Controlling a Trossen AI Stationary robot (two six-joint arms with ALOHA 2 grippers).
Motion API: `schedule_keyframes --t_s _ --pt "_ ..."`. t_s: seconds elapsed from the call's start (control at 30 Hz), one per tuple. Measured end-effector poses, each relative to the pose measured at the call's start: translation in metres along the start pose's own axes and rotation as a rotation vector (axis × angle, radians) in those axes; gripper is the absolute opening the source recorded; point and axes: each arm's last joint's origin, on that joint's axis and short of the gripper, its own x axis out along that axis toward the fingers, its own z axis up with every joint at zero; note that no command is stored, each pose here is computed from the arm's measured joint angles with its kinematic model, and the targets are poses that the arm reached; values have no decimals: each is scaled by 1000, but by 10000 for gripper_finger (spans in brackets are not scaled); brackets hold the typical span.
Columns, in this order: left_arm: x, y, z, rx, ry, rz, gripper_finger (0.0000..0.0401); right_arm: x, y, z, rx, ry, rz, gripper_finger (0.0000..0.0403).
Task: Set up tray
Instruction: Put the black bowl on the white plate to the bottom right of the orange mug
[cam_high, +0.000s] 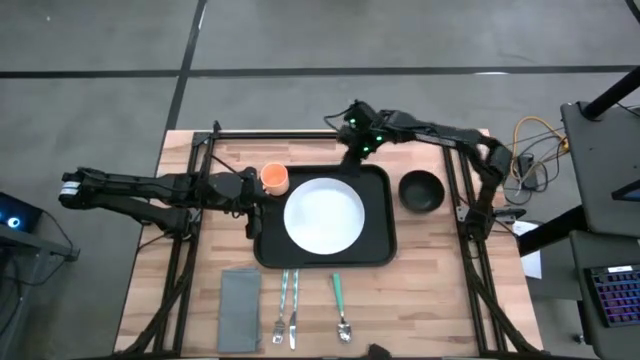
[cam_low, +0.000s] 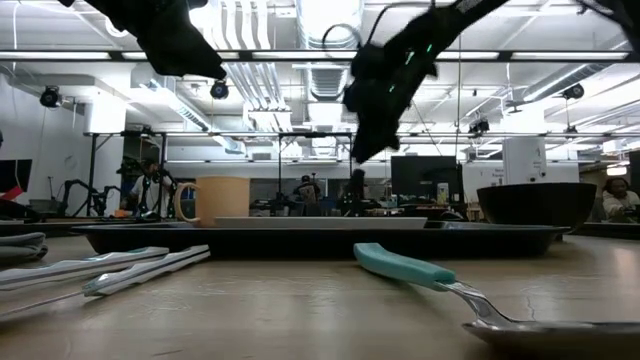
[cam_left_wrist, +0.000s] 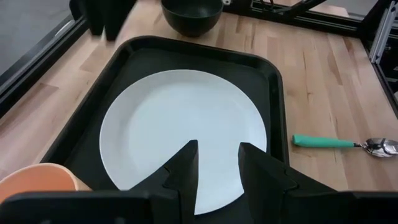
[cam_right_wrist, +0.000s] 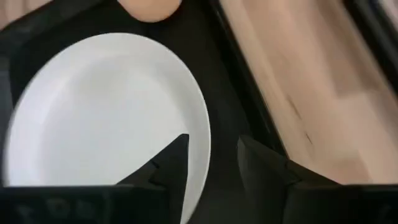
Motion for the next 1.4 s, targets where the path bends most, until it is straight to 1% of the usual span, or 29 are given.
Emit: schedule_keyframes --t_s 0.07,0.17,0.23,0.3,0.37,0.47,0.67,0.8,0.87,0.93,1.03,1.1,1.3,1.4 --pt "0 0 0 0 1 0 95 -24 13 -10 37 61 -93 133" --pt "0 0 0 0 1 0 95 -61 38 -34 80 170 -304 132" --pt "1 0 0 1 3 0 95 -83 55 -55 88 227 -372 130" --pt "1 0 0 1 5 1 95 -99 69 -75 108 240 -376 128" --pt "1 0 0 0 5 1 95 -109 78 -94 132 222 -362 129" --pt "1 0 0 -2 5 1 95 -120 81 -121 184 185 -344 138" --pt "1 0 0 -2 5 1 95 -125 76 -168 277 183 -340 167" --pt "1 0 0 -3 5 1 95 -119 73 -186 296 224 -298 177" --pt "1 0 0 -9 5 1 95 -118 72 -192 328 231 -309 177" --pt "1 0 0 -24 5 1 95 -118 69 -197 379 209 -375 174" --pt "1 0 0 -29 5 1 95 -119 64 -204 477 131 -515 167" --pt "1 0 0 -29 5 1 95 -119 61 -209 514 96 -575 163" --pt "1 0 0 -29 5 1 95 -116 50 -224 614 74 -632 156" --pt "1 0 0 -29 5 1 95 -115 44 -228 646 57 -684 155"
